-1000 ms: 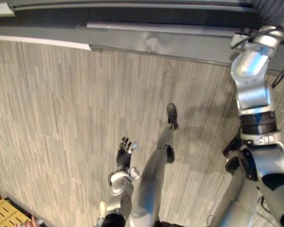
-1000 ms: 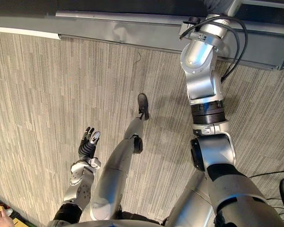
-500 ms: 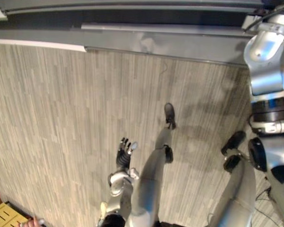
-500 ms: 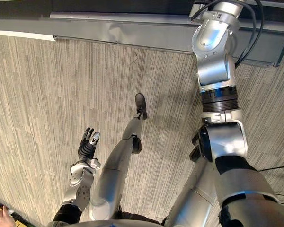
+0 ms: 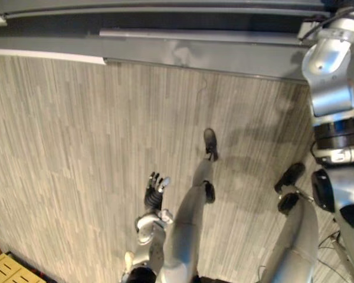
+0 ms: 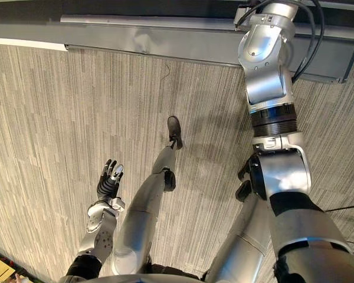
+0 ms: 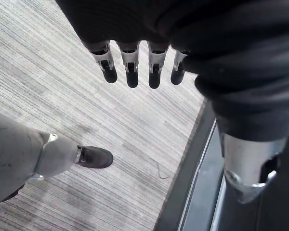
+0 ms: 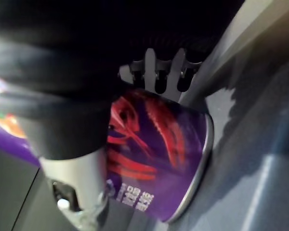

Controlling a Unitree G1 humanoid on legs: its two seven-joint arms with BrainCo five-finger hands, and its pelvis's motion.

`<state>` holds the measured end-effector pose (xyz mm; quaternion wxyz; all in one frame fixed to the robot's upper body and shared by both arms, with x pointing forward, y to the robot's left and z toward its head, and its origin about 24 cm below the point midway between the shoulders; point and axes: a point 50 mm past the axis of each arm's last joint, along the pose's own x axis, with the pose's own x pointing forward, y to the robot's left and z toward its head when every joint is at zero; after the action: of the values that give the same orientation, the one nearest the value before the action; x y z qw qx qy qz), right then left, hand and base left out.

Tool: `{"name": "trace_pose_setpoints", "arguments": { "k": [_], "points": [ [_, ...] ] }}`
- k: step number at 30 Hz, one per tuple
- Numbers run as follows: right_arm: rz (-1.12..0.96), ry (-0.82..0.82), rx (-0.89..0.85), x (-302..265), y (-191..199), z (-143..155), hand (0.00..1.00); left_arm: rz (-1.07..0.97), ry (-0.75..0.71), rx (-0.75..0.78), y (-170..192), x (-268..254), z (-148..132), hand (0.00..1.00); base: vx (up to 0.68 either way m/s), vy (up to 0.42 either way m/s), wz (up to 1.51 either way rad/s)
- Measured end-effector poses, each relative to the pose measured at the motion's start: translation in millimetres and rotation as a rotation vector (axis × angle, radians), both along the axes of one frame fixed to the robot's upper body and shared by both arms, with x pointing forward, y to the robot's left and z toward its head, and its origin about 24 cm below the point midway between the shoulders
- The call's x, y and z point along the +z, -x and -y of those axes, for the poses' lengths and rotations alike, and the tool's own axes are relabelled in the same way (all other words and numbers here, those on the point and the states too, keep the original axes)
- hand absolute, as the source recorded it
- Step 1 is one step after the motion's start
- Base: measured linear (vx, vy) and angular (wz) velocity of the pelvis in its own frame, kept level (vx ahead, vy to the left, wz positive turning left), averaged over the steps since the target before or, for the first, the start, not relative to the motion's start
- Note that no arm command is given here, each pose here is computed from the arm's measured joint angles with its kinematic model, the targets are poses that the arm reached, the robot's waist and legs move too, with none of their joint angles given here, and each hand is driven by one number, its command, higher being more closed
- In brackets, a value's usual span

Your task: Put the gum and the chips on the shelf.

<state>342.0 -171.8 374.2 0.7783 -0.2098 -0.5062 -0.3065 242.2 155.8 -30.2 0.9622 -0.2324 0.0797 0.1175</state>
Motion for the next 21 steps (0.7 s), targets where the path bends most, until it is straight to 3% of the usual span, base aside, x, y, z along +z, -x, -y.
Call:
{"name": "trace_pose_setpoints", "arguments": {
  "k": [5, 10, 14, 21],
  "points": [
    [-0.117, -0.074, 0.072, -62.8, -9.2, -12.7, 0.0, -0.01, 0.022, 0.017, 0.7, -1.8, 3.6, 0.0, 0.0, -0.018, -0.04],
    [-0.334, -0.231, 0.164, -162.5, -4.3, -29.1, 0.0, -0.093, 0.021, 0.051, 7.9, -17.6, -1.3, 0.0, 0.0, -0.025, -0.09],
    [-0.581, -0.358, 0.161, -245.9, 13.6, -29.1, 0.0, -0.164, -0.02, 0.043, 15.1, -30.2, -2.5, 0.0, 0.01, -0.025, -0.06],
    [-0.909, -0.347, 0.173, -339.1, 55.1, -27.7, 0.0, -0.349, -0.058, 0.076, 43.1, -63.6, -13.8, 0.0, 0.02, -0.071, -0.03]
  ]
}}
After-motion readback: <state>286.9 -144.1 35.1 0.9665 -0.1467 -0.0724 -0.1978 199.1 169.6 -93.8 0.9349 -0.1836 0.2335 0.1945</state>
